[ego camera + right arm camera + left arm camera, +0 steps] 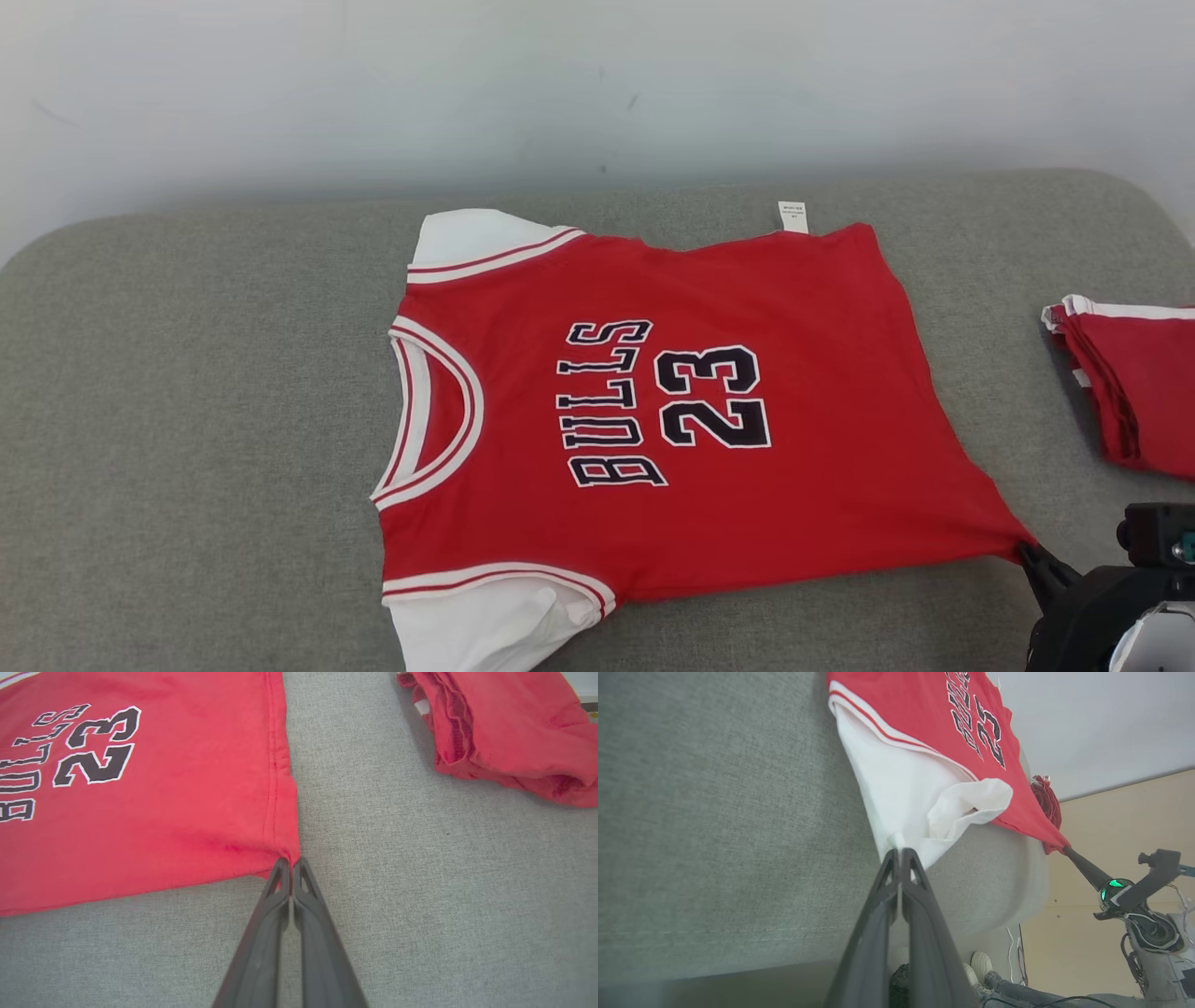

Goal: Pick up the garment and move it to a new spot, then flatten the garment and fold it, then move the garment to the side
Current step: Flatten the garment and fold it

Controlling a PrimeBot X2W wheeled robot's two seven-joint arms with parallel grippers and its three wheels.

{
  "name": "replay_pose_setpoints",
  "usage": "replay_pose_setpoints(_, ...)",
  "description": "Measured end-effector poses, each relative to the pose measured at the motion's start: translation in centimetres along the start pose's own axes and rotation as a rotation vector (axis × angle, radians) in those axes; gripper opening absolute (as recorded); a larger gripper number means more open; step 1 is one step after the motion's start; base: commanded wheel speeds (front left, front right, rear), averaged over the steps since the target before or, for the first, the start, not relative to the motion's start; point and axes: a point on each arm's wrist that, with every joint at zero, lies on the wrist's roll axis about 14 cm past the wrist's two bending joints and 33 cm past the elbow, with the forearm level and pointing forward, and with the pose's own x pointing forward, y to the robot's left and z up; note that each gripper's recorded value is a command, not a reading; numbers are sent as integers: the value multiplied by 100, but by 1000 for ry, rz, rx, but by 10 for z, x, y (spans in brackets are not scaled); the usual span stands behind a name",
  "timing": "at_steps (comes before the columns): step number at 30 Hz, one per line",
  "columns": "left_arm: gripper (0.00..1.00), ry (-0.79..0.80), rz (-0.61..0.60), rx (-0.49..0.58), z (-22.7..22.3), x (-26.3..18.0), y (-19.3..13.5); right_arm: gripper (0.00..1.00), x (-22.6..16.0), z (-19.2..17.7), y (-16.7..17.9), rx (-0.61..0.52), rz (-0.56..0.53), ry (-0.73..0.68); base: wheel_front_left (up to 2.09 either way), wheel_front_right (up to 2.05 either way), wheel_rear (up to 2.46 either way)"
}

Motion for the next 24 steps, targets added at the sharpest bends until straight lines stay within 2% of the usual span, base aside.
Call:
replay_pose_setpoints(14,0,173,19,-34,-28,-24,-2,0,-15,-28,-11,44,-38,62,0,0,0)
replay_pose_setpoints(22,0,224,116,16,-33,-39,16,0,-27,-53,-11,60,-38,130,0,0,0)
replay_pose_setpoints(24,0,225,109,14,-34,-39,14,0,-29,-55,-12,61,-41,132,0,0,0)
